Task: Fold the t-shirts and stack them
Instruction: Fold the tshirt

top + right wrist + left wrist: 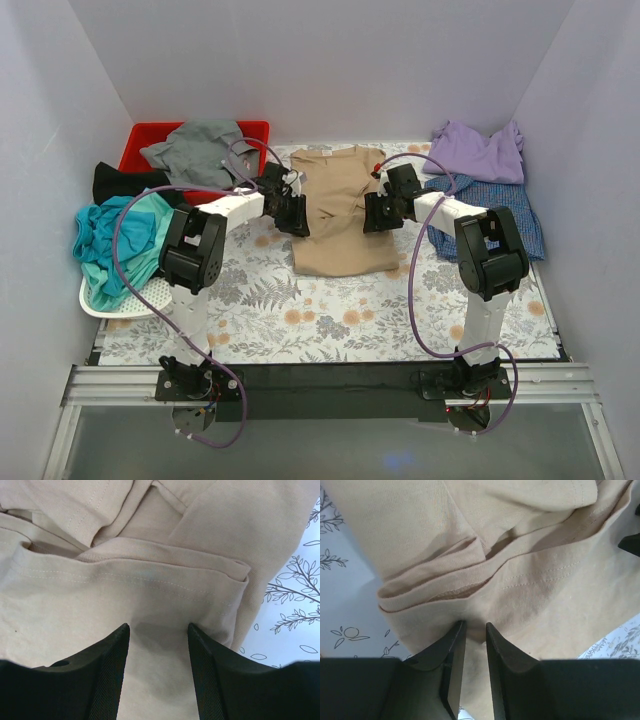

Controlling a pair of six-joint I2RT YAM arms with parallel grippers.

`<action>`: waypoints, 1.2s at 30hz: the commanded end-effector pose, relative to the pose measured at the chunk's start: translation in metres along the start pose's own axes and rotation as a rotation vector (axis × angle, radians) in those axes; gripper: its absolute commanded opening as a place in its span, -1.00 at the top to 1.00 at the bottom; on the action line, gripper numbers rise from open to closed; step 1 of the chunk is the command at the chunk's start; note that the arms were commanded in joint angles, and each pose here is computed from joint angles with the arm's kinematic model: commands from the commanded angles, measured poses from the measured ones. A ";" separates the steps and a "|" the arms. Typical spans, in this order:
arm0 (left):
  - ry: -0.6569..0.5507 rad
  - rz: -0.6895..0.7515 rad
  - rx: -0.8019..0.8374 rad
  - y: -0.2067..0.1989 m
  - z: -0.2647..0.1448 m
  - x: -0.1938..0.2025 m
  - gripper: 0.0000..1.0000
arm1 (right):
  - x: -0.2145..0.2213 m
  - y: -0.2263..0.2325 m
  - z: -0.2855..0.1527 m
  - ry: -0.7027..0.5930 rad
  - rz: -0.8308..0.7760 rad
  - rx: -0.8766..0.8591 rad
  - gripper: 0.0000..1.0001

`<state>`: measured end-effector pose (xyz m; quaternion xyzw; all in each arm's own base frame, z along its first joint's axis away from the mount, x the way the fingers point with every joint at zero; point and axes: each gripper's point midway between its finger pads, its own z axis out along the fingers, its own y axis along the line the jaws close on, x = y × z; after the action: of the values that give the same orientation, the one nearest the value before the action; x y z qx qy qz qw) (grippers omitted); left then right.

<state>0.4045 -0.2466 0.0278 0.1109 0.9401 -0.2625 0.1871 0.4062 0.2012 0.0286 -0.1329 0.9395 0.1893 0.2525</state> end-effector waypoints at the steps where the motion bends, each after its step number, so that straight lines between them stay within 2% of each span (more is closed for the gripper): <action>1: 0.022 0.032 -0.167 0.029 0.005 0.005 0.53 | 0.050 -0.023 0.016 0.161 0.015 0.065 -0.15; 4: 0.015 0.018 -0.277 0.050 0.013 0.001 0.45 | 0.051 -0.022 0.016 0.162 0.014 0.058 -0.15; 9: -0.071 -0.004 -0.420 0.073 0.013 -0.021 0.41 | 0.055 -0.025 0.017 0.174 0.016 0.072 -0.15; 18: -0.188 -0.031 -0.508 0.081 -0.002 -0.052 0.28 | 0.070 -0.040 0.014 0.205 0.023 0.154 -0.15; 20: -0.199 -0.036 -0.492 0.075 -0.005 -0.056 0.28 | 0.064 -0.036 0.012 0.175 0.004 0.136 -0.15; 21: -0.219 -0.045 -0.468 0.069 -0.008 -0.060 0.15 | 0.061 -0.029 0.006 0.149 -0.007 0.096 -0.16; 23: -0.247 -0.046 -0.384 0.049 -0.019 -0.066 -0.54 | 0.042 -0.015 0.002 0.062 -0.034 0.027 -0.18; 27: -0.306 -0.045 -0.226 0.009 -0.040 -0.081 -0.58 | -0.005 0.014 -0.031 -0.127 -0.099 -0.072 -0.23; 31: -0.320 -0.053 -0.221 0.004 -0.055 -0.075 -0.60 | -0.027 0.026 -0.055 -0.210 -0.098 -0.093 -0.27; 36: -0.242 -0.112 -0.209 0.012 -0.050 -0.025 -0.62 | -0.016 0.021 -0.074 -0.235 -0.065 -0.047 -0.30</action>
<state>0.4334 -0.2112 0.0533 0.0129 0.9451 -0.1563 0.2865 0.3852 0.1989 0.0883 -0.1628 0.8987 0.2213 0.3419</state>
